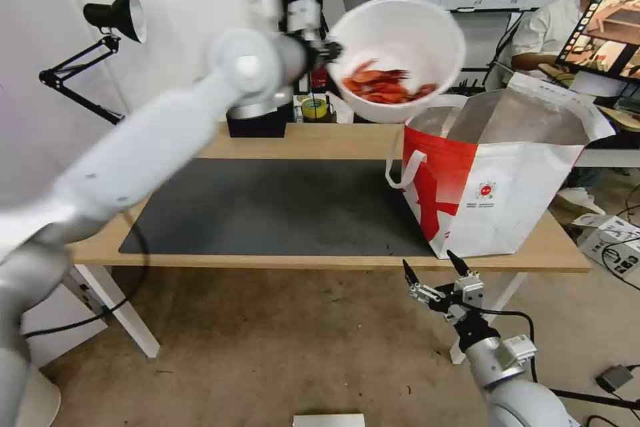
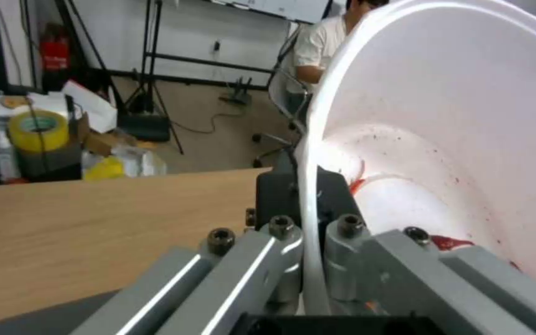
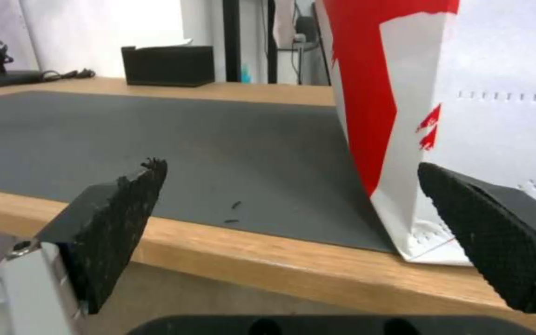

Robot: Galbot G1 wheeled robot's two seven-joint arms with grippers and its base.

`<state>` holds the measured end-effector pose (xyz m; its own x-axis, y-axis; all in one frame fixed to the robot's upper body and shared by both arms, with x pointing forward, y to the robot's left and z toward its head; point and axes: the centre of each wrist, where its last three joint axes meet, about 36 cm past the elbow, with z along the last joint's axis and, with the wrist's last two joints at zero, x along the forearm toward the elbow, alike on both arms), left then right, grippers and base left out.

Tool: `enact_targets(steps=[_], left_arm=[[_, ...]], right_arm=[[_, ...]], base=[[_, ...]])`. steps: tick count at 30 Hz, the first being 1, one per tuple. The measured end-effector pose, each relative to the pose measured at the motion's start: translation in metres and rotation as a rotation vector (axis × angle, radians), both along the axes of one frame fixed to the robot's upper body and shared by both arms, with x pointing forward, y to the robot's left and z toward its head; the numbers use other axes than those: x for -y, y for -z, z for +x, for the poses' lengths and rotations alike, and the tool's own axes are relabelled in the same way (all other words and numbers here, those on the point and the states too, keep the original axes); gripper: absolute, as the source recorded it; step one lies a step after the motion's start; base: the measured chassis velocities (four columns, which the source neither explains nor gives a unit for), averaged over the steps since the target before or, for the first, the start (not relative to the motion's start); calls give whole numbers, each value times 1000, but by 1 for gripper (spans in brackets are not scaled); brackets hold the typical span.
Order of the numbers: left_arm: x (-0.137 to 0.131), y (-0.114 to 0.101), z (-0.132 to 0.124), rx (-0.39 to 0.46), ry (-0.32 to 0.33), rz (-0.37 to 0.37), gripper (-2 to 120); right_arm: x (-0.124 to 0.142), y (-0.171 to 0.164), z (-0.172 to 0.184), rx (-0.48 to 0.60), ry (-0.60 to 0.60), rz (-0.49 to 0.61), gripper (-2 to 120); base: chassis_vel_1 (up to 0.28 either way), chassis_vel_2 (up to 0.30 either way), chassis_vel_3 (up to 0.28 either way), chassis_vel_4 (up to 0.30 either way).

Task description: Pick up the trash from the table and place it into the takeout bag.

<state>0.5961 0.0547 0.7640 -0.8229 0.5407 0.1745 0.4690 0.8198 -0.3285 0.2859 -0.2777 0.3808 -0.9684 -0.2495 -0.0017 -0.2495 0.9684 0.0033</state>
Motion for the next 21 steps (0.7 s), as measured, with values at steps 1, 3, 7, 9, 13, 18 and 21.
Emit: enact_targets(steps=[1, 3, 7, 9, 13, 18, 21], left_arm=[[12, 1, 1, -5, 2, -9, 0], [32, 3, 4, -14, -3, -26, 0], [69, 11, 9, -17, -22, -45, 0], [81, 18, 11, -7, -38, -42, 0], [113, 45, 14, 64, -81, 4, 0], [125, 72, 13, 166, -99, 81, 0], [128, 87, 12, 202, -98, 112, 0]], right_arm=[[0, 0, 0, 0, 0, 0, 100], [0, 0, 0, 0, 0, 0, 100], [0, 0, 0, 0, 0, 0, 100], [0, 0, 0, 0, 0, 0, 100], [0, 0, 0, 0, 0, 0, 100], [0, 0, 0, 0, 0, 0, 100], [0, 0, 0, 0, 0, 0, 100]], base=[[0, 0, 0, 0], [0, 0, 0, 0], [0, 0, 0, 0], [0, 0, 0, 0], [0, 0, 0, 0], [0, 0, 0, 0], [0, 0, 0, 0]])
